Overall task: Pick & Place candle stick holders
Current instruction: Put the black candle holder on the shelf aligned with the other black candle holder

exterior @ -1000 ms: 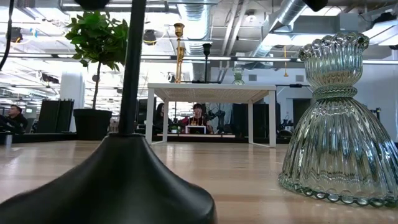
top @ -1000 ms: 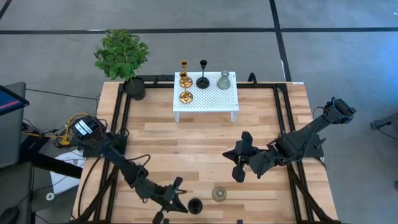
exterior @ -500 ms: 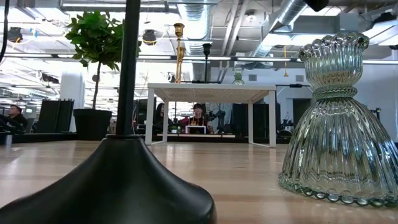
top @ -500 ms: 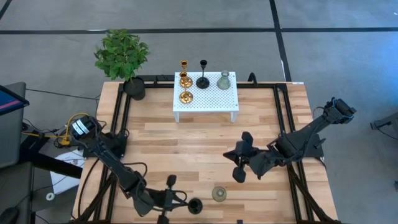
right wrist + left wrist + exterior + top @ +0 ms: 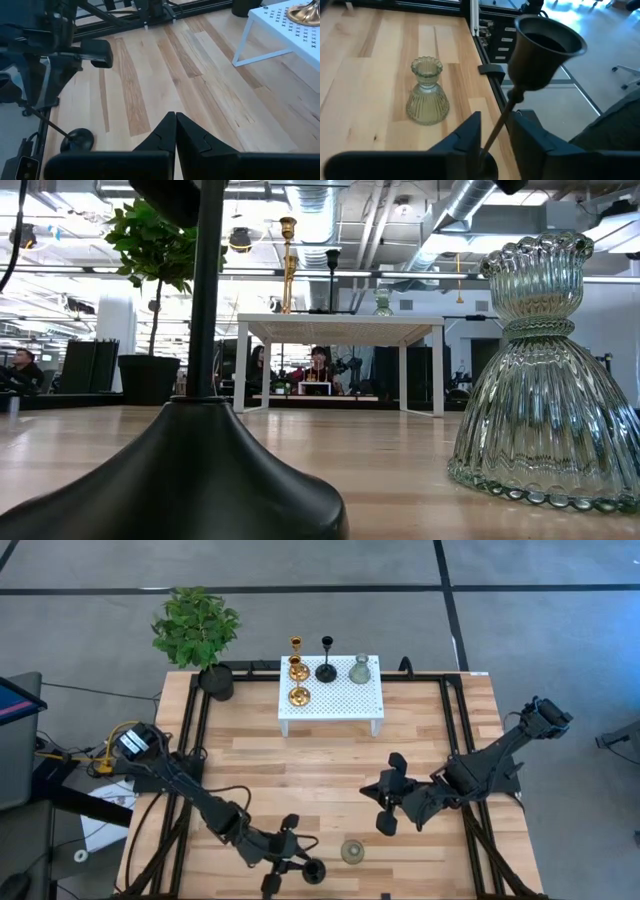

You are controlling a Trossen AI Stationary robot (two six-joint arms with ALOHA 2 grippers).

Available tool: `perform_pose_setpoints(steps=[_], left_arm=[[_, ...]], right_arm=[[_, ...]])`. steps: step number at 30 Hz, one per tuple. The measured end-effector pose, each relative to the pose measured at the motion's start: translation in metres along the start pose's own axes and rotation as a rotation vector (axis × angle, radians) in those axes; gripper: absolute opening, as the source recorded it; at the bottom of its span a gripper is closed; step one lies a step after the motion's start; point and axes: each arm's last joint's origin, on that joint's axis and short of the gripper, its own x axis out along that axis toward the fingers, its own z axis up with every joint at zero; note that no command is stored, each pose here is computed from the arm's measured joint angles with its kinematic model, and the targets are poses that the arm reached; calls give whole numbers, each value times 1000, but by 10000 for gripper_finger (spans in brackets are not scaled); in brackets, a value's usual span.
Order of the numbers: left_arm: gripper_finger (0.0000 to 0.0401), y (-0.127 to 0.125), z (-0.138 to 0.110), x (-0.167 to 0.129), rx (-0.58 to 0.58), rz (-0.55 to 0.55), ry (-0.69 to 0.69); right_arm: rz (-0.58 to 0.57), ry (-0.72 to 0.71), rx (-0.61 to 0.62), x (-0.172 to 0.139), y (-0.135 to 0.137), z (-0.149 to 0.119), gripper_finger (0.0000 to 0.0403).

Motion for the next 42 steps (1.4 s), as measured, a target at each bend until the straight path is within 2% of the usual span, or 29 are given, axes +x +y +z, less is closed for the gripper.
perform_pose_setpoints(steps=[8,14,18,21,29,33,36,42], left_arm=[[179,3,2,4,-12,-23,-20],[197,2,-10,23,-32,-64,-70],[181,4,-12,29,-49,-84,-106],[152,4,-12,30,-52,-82,-102],[19,5,-12,29,-56,-67,-111],[17,5,-11,28,-58,-39,-118],[14,6,-6,22,-15,13,-104],[12,18,26,-17,67,180,-92]], right_arm=[[-14,20,-18,0,-2,-2,0],[-17,24,-22,0,-2,-3,0],[-18,24,-22,0,-2,-3,0],[-18,24,-22,0,-2,-3,0],[-18,24,-22,0,-2,-3,0],[-17,24,-22,0,-2,-3,0],[-17,25,-22,0,-2,-3,0],[-20,23,-21,0,-2,-3,0]])
